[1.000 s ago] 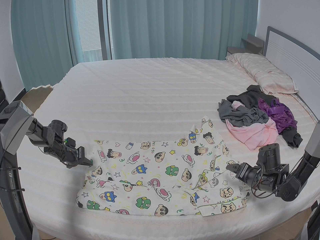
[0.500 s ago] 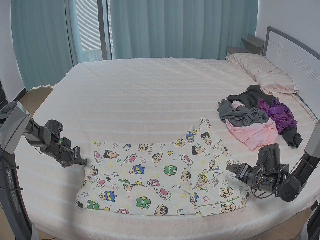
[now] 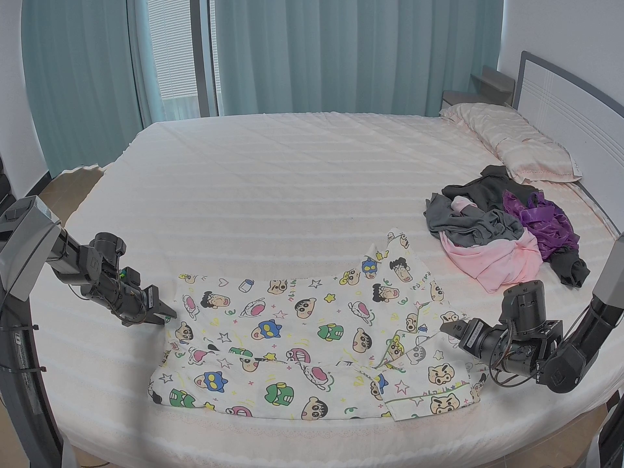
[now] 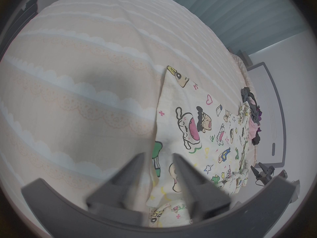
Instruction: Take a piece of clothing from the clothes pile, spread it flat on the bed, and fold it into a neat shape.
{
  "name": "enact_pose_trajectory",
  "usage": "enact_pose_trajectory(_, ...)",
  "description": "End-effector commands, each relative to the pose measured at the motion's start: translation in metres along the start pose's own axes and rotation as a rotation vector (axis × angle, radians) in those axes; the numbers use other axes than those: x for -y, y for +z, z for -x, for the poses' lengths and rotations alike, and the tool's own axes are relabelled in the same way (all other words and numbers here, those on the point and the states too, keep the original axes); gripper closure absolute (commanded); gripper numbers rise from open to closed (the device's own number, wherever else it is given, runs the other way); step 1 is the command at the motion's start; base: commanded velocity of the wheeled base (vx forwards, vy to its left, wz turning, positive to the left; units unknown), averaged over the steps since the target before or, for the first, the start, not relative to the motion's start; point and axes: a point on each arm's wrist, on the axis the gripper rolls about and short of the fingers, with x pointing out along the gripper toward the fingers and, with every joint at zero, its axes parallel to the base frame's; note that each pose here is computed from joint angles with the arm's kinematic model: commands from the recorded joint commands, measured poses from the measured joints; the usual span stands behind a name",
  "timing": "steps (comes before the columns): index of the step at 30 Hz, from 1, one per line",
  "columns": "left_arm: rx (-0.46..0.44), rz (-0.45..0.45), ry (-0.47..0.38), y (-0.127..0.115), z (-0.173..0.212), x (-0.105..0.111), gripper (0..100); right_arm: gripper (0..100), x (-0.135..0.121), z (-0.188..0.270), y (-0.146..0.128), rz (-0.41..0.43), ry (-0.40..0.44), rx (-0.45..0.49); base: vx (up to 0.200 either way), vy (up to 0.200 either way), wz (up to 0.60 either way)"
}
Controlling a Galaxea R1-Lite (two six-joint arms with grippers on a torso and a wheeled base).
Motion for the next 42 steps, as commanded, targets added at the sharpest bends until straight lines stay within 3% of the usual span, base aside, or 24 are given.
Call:
enact_pose_trajectory(1, 0.011, -0.003, -0.004, 0.003, 0.000, 0.000, 0, 0, 0.001, -0.001, -0.001, 0.001, -0.003, -0.004, 0.000, 0.000, 0.00)
enact_pose_trajectory(10, 0.119, 0.055, -0.059, 0.040, 0.001, 0.026, 0, 0, 0.000, -0.003, -0.005, 0.012, -0.006, -0.017, 0.000, 0.000, 0.00)
enact_pose_trajectory(25, 0.155, 0.081, -0.079, 0.066, -0.032, 0.032, 0, 0, 0.000, -0.004, -0.007, 0.015, -0.009, -0.024, 0.000, 0.000, 0.00)
enact_pose_trajectory(26, 0.158, 0.084, -0.080, 0.067, -0.032, 0.032, 100, 0, 0.000, -0.005, -0.007, 0.015, -0.010, -0.028, 0.000, 0.000, 0.00)
enact_pose_trajectory(42, 0.201, 0.084, -0.037, 0.075, -0.027, 0.029, 100, 0, -0.001, -0.006, -0.010, 0.021, -0.010, -0.033, 0.000, 0.000, 0.00)
